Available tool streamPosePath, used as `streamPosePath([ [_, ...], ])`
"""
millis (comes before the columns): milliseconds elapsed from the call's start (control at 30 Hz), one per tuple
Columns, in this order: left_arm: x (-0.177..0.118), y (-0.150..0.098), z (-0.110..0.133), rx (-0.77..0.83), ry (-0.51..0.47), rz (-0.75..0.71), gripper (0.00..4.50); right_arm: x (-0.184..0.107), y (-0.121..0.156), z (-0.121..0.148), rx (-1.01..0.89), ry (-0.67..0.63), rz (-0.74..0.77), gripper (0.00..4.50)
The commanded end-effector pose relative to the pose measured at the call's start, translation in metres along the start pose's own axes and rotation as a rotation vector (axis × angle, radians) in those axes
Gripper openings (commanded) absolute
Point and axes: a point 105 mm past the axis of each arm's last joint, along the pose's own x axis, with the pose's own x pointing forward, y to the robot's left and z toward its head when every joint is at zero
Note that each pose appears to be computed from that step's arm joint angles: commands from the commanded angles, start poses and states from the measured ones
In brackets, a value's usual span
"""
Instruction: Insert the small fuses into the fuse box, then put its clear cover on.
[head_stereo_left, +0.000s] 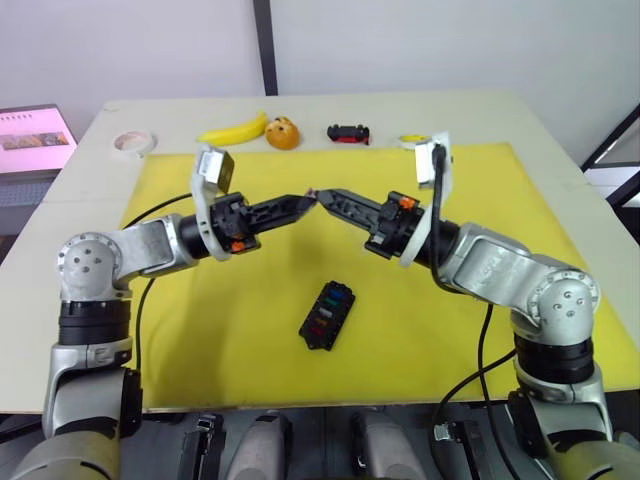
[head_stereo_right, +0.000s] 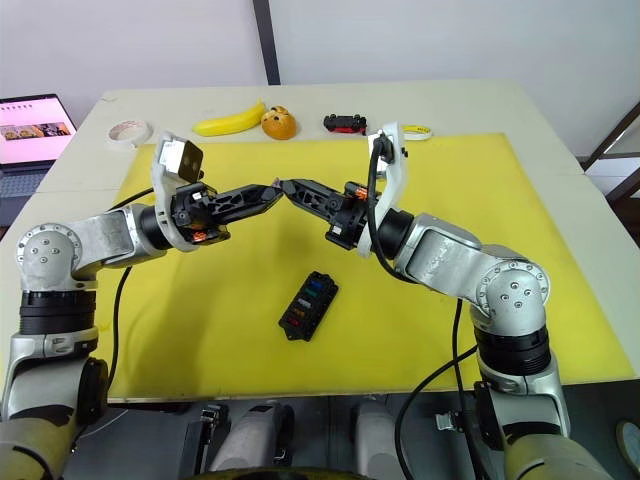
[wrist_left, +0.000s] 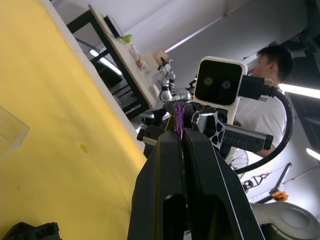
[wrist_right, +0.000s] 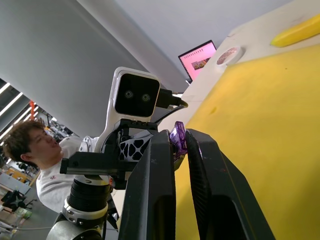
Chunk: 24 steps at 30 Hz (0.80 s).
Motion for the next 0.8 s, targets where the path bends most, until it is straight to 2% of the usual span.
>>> streamPosePath([
  [33, 0.0048, -0.0182, 0.0034, 0.049, 0.007, -0.066, 0.0, -0.0005, 0.0084, -0.0001, -0.014, 0.007, 0.032, 0.52],
  [633, 0.0047, -0.0173, 0.0014, 0.05, 0.013, -0.066, 0.0, -0.0033, 0.0119, 0.0015, -0.003, 0.019, 0.055, 0.52],
  [700, 0.0049, -0.0174, 0.0011, 0.05, 0.015, -0.068, 0.0, -0.0034, 0.0124, 0.0008, -0.001, 0.023, 0.058, 0.0],
  [800, 0.0057, -0.017, 0.001, 0.05, 0.017, -0.068, 0.0, -0.0033, 0.0143, 0.0004, 0.013, 0.027, 0.07, 0.0],
])
